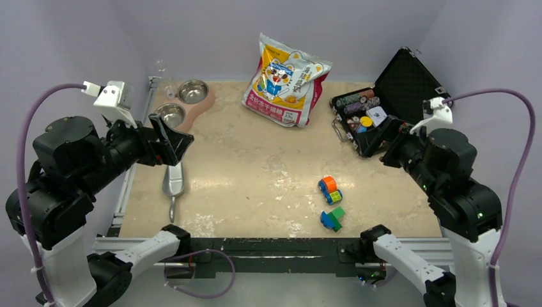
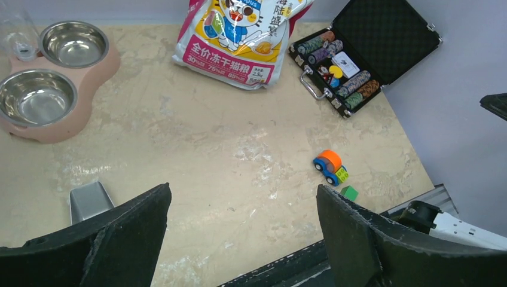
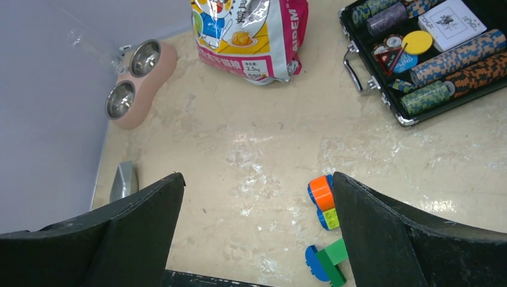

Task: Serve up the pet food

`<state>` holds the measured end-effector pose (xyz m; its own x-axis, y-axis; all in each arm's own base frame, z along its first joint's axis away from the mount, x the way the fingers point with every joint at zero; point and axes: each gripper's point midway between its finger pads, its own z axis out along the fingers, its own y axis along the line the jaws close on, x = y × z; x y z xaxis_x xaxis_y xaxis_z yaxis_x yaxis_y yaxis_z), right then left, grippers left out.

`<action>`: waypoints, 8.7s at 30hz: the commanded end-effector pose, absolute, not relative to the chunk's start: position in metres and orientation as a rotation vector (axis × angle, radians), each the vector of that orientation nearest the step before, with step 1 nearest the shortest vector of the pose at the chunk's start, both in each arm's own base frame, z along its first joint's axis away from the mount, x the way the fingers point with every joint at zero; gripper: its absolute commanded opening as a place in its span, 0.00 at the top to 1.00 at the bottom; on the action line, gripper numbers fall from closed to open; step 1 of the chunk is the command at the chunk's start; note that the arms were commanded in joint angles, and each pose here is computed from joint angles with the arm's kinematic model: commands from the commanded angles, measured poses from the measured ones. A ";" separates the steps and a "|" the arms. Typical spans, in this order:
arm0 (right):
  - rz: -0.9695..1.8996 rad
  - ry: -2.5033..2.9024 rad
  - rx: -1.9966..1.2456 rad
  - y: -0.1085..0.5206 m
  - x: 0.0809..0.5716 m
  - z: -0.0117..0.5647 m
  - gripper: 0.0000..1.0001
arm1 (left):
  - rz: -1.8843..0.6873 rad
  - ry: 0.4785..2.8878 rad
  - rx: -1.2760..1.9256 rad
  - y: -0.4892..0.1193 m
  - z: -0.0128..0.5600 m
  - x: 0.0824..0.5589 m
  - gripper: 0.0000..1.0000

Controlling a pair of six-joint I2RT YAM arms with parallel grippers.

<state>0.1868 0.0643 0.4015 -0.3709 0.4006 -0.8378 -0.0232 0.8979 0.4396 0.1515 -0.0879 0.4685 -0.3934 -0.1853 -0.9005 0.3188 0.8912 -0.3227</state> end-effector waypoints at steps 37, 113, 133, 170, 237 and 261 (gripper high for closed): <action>0.591 1.754 -0.106 0.128 0.556 0.363 0.06 | -0.734 2.117 0.075 -0.134 0.413 0.174 0.15; 1.177 2.100 -0.950 0.349 0.089 0.268 0.84 | -0.968 2.212 -0.969 -0.143 0.223 0.228 1.00; 0.800 1.972 -0.998 0.416 0.151 0.286 0.68 | -1.421 1.972 -0.787 -0.174 0.304 0.215 1.00; 0.465 1.979 -0.979 0.402 0.196 0.230 0.88 | -1.512 1.954 -0.808 -0.184 0.332 0.224 1.00; 0.659 1.996 -1.065 0.416 0.210 0.285 0.69 | -1.381 1.866 -0.761 -0.164 0.293 0.222 1.00; 0.635 1.941 -1.120 0.418 0.215 0.294 0.76 | -1.362 1.883 -0.708 -0.165 0.295 0.220 1.00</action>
<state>0.2119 0.4137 0.2860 -0.3378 -0.4869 -0.8055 -0.8620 0.5037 0.0571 0.2184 -0.1633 0.2665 -0.6124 -0.7712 -0.1738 -0.1202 0.3081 -0.9437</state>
